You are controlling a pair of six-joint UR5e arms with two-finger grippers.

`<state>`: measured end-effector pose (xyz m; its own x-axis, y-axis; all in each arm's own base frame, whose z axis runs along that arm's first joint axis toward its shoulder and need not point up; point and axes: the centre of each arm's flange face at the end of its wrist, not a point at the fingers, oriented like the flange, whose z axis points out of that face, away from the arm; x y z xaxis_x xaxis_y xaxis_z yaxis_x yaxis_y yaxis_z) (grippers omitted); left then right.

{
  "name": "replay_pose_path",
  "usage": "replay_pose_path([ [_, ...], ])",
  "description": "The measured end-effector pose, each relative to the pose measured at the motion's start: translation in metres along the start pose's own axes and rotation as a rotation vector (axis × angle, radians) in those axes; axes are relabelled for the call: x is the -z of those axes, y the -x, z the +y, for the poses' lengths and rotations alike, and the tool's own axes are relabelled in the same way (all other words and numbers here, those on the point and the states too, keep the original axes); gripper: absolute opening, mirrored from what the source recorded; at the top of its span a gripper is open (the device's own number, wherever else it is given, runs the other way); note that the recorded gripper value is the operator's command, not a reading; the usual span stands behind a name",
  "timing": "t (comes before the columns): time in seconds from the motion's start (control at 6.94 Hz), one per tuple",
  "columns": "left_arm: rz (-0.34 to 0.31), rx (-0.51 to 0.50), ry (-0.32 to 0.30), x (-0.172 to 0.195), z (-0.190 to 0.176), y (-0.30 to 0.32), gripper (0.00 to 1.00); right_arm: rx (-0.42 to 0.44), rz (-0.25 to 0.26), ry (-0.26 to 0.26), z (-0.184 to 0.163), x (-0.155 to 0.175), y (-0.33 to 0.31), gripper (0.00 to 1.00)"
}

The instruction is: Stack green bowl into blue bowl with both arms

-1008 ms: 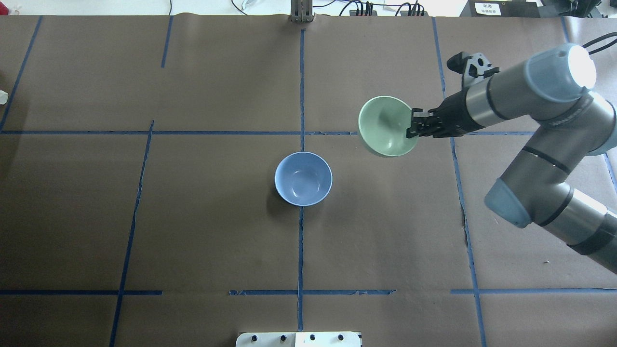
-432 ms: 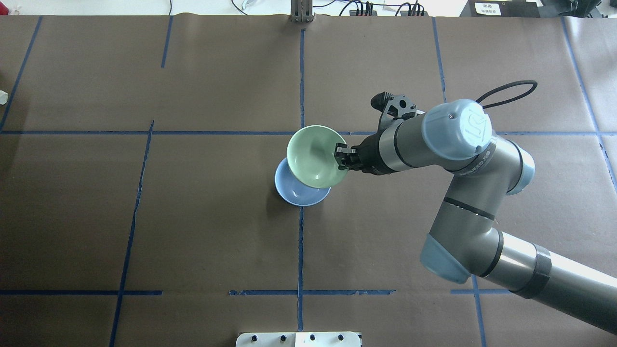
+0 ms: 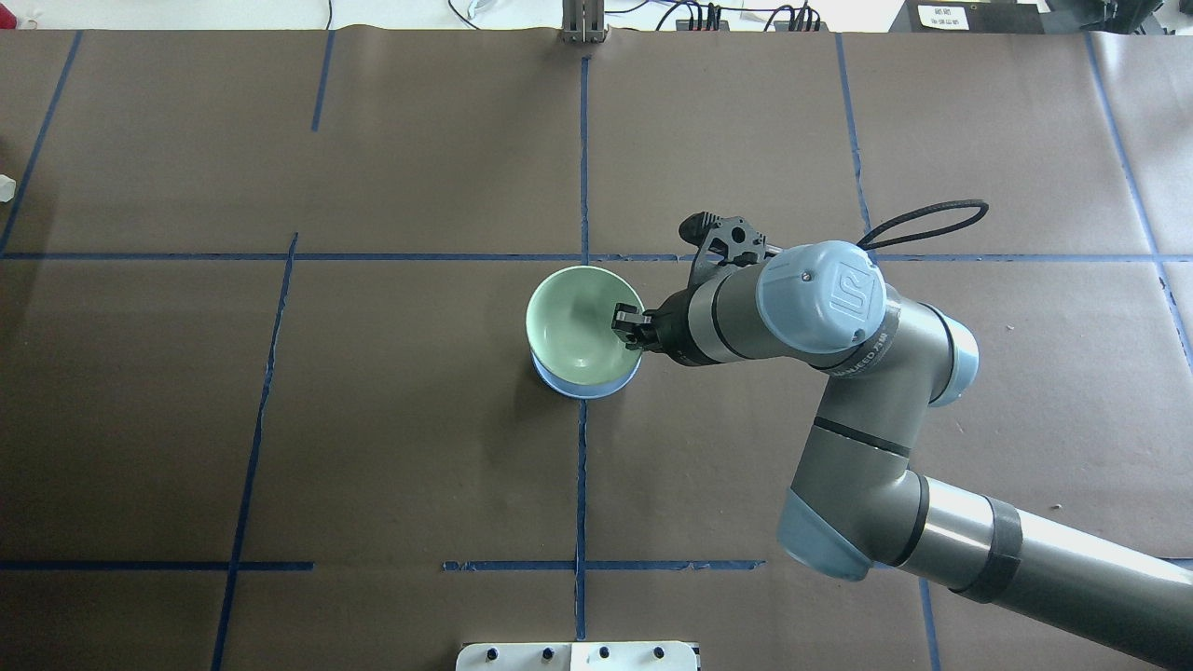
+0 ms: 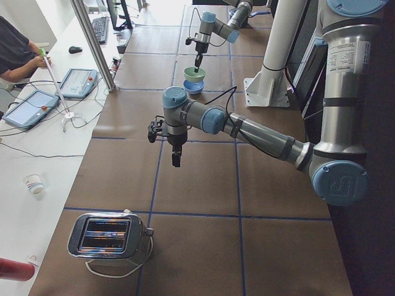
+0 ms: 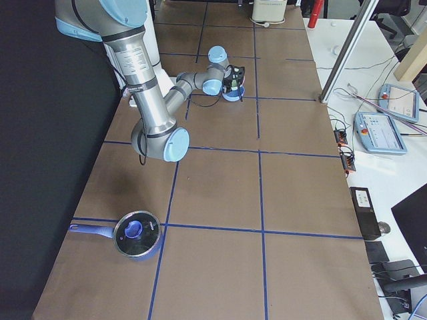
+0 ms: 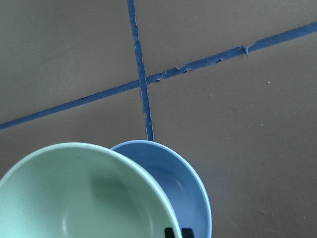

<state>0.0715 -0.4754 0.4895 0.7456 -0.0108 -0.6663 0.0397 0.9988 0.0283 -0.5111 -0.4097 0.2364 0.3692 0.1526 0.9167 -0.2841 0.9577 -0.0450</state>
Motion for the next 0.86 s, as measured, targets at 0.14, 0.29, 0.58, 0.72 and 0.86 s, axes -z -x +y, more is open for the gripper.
replay_pose_path([
  [0.14, 0.000, 0.001, 0.001, 0.000, 0.000, 0.001, 1.00, -0.001, 0.007, -0.013, -0.002, -0.006, 0.003, 0.59],
  [0.29, -0.002, 0.003, 0.002, -0.001, 0.001, 0.002, 1.00, -0.002, 0.010, -0.021, -0.003, -0.008, 0.004, 1.00],
  [0.58, -0.003, 0.005, 0.003, -0.002, 0.002, 0.003, 1.00, -0.003, 0.014, -0.038, -0.006, -0.009, 0.003, 1.00],
  [0.72, -0.003, 0.005, 0.003, -0.002, 0.002, 0.003, 1.00, -0.003, 0.013, -0.044, -0.008, -0.008, 0.003, 1.00],
  [0.86, -0.004, 0.005, 0.004, -0.002, 0.002, 0.004, 1.00, -0.006, 0.013, -0.049, -0.013, -0.005, 0.002, 1.00],
])
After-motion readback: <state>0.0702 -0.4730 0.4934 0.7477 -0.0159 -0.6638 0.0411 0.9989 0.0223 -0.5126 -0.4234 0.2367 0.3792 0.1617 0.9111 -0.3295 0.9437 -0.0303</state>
